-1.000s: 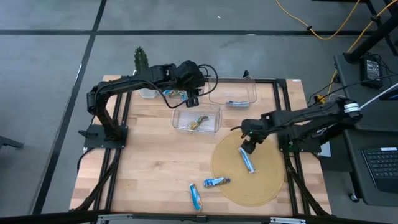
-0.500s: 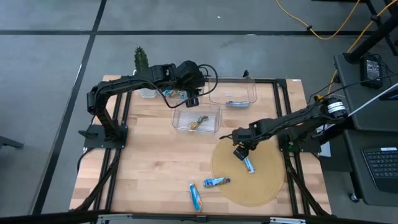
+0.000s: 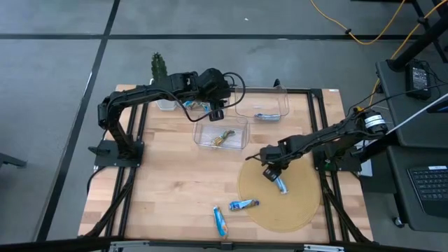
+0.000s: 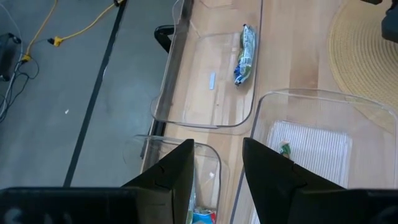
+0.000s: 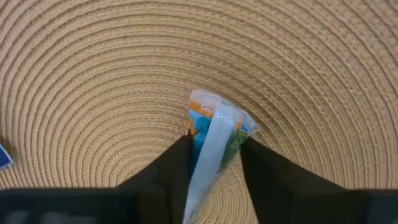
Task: Pick and place Granola Bars by type
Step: Put the yellow granola bar into the bottom transparent bin
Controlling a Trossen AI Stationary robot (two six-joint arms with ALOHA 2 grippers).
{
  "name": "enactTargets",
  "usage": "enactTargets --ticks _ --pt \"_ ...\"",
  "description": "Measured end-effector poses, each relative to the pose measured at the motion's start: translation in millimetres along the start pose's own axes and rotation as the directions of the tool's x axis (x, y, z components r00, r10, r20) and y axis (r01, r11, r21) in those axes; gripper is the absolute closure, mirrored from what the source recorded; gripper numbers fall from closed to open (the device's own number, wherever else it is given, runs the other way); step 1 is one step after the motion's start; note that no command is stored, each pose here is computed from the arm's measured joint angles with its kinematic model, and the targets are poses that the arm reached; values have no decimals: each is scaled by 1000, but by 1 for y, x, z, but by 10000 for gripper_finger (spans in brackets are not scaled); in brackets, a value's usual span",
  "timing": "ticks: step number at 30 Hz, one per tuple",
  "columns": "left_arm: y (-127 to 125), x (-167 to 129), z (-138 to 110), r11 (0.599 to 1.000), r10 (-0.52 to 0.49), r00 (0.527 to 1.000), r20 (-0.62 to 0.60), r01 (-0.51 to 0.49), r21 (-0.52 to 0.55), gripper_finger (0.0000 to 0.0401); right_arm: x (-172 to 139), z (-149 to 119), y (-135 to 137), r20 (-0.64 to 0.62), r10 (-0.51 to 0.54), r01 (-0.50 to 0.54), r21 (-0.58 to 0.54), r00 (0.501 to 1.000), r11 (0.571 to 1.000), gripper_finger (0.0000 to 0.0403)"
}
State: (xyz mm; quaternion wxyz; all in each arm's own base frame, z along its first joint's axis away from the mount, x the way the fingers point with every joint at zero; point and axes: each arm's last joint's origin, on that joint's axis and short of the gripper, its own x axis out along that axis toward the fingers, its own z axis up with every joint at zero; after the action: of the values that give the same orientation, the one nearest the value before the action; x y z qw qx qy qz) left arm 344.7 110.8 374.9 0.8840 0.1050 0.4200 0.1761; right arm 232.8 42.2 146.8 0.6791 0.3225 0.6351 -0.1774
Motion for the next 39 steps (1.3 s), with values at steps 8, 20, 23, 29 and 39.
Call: enactTargets --ticks 8,20,23,29,39 --pt "0 0 0 1000 0 1000 -1 0 -16 272 -11 -5 -3 -23 -2 0 -72 1000 997 379" --pt "-1 0 0 999 -41 999 10 41 -26 272 -171 -27 -7 366 30 47 -199 930 979 396" --pt "-2 0 0 998 -54 998 15 54 -34 272 -203 -38 -19 543 39 62 -167 839 984 393" --pt "-2 0 1 997 -55 998 18 56 -51 272 -220 -58 -49 661 48 54 -133 749 990 397" --pt "-4 -2 15 983 -165 968 189 177 -46 272 -230 -36 -45 811 144 261 -342 567 903 399"
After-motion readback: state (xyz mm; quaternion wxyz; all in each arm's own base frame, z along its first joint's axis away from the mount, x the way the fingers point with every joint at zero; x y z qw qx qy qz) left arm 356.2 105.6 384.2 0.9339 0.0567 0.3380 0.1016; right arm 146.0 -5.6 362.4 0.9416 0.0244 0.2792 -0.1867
